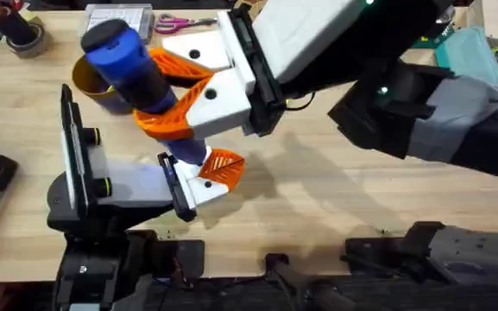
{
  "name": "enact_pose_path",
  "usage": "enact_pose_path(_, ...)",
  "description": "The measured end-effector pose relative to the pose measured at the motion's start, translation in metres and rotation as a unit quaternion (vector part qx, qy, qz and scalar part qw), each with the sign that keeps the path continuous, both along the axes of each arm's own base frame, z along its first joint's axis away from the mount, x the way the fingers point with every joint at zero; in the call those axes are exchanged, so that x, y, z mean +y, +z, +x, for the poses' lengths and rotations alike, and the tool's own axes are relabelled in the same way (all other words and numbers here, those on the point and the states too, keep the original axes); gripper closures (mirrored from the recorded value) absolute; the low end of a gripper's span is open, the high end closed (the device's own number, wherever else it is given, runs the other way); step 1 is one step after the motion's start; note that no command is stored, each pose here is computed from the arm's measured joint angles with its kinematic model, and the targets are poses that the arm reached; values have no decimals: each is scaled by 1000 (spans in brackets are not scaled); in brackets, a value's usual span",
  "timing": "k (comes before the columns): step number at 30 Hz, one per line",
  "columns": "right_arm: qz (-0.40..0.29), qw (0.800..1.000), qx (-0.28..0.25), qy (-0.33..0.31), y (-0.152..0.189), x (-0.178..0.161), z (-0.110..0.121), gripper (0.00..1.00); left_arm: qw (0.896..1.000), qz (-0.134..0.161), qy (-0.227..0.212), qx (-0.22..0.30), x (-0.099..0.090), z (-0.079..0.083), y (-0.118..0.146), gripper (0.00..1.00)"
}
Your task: Pick up the gripper from the table and insert it into the empty holder that is missing its gripper. Then pick up a screw, insert it into the mounting hole, and use the screwdriver to tighten it. Finally, clean up the table by picking up the vegetable and placing it into the bucket.
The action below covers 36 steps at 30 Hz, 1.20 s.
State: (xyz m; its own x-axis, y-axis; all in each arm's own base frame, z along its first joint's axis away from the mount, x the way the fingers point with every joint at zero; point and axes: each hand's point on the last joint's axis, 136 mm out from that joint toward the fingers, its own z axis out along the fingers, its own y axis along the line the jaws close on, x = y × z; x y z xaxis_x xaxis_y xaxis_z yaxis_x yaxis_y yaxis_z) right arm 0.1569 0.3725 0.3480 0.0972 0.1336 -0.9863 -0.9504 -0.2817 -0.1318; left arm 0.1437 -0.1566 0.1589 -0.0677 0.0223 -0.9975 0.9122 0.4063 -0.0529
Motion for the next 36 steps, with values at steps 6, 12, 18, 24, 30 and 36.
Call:
enact_pose_path(6, -1, 1000, 1, 0, -1, 0, 0, 979, 1000, 0, 0, 0, 0, 0, 0, 997)
enact_pose_path(12, -3, 1000, 5, 1, -2, 0, 0, 979, 1000, 0, 0, 0, 0, 0, 0, 997)
enact_pose_path(18, -5, 1000, 10, 1, -3, 0, 0, 979, 1000, 0, 0, 0, 0, 0, 0, 997)
enact_pose_path(24, -7, 1000, 14, 1, -3, 0, 0, 979, 1000, 0, 0, 0, 0, 0, 0, 997)
enact_pose_path(30, -6, 1000, 13, 1, -4, 0, 0, 979, 1000, 0, 0, 0, 0, 0, 0, 997)
enact_pose_path(36, -7, 1000, 16, 1, -4, 0, 0, 979, 1000, 0, 0, 0, 0, 0, 0, 997)
